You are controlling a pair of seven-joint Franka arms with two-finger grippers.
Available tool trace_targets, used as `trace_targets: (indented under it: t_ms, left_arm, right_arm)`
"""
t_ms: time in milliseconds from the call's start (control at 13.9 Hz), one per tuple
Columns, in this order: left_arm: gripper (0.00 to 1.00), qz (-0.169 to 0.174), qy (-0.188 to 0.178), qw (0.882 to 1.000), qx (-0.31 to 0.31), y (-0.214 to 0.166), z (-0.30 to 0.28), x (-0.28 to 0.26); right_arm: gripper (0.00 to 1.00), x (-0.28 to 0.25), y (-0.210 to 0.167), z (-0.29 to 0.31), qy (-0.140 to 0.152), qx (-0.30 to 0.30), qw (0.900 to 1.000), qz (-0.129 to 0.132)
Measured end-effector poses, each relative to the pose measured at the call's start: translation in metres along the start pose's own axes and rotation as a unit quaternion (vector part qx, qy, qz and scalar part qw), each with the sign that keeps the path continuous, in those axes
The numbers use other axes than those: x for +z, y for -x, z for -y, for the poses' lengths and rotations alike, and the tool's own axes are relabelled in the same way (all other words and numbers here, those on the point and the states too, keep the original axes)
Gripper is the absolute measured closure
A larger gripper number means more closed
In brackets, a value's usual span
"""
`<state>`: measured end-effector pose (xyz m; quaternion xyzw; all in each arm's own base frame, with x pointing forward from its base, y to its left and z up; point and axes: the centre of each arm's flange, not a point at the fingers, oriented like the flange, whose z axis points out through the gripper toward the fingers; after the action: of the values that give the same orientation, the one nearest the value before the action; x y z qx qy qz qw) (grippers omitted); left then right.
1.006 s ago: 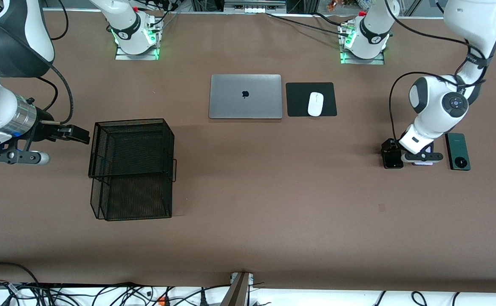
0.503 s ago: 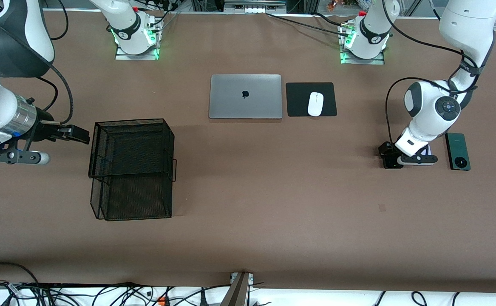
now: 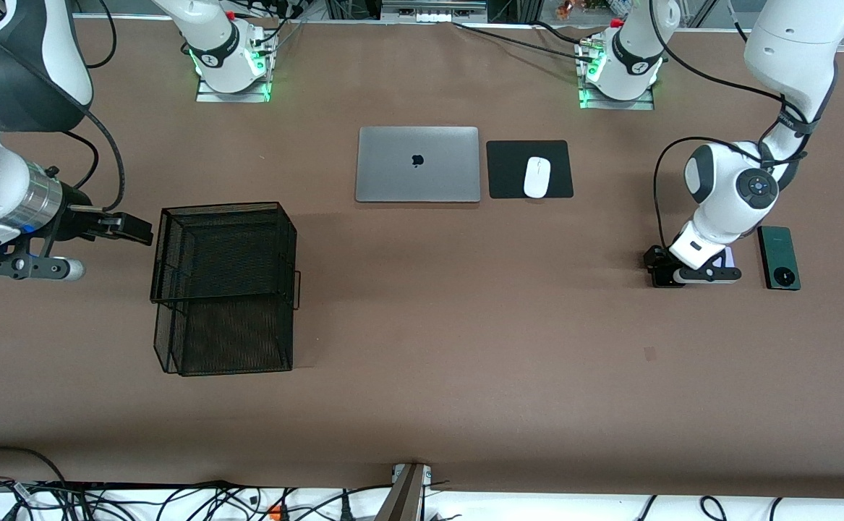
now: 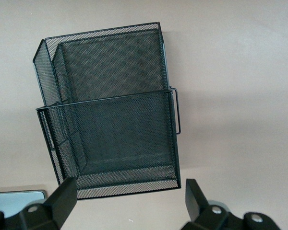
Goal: Place phones with both arms
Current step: 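Lower the left gripper and grasp the black flip phone, then carry the flip phone beside the laptop and release it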
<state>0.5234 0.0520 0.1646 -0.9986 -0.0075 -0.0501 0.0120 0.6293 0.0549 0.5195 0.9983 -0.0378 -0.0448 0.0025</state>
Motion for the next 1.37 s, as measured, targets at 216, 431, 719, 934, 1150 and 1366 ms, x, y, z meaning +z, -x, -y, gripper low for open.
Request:
trace_targets:
  t_ms: [216, 431, 719, 934, 1150, 1366]
  left_arm:
    - [0.20, -0.001, 0.000, 1.000, -0.005, -0.002, 0.005, 0.001]
    - [0.20, 0.003, -0.001, 1.000, -0.006, -0.018, 0.007, -0.005]
    - [0.20, 0.007, 0.013, 1.000, -0.008, -0.070, -0.028, -0.042]
    - [0.20, 0.013, 0.031, 0.999, -0.017, -0.095, -0.091, -0.062]
    - [0.20, 0.019, 0.041, 0.998, -0.047, -0.098, -0.185, -0.061]
    - [0.20, 0.034, 0.043, 0.996, -0.077, -0.085, -0.280, -0.064]
  right_arm:
    - [0.00, 0.000, 0.000, 0.000, 0.000, 0.000, 1.000, 0.002]
    - [0.00, 0.001, 0.001, 0.000, 0.001, 0.000, 1.000, 0.006]
    - [0.00, 0.001, 0.002, 0.000, 0.001, -0.001, 1.000, 0.007]
    - [0.00, 0.002, 0.004, 0.000, 0.003, -0.002, 1.000, 0.015]
    - [0.00, 0.003, 0.005, 0.000, 0.004, -0.002, 1.000, 0.021]
    - [0.00, 0.003, 0.005, 0.000, 0.004, -0.002, 1.000, 0.021]
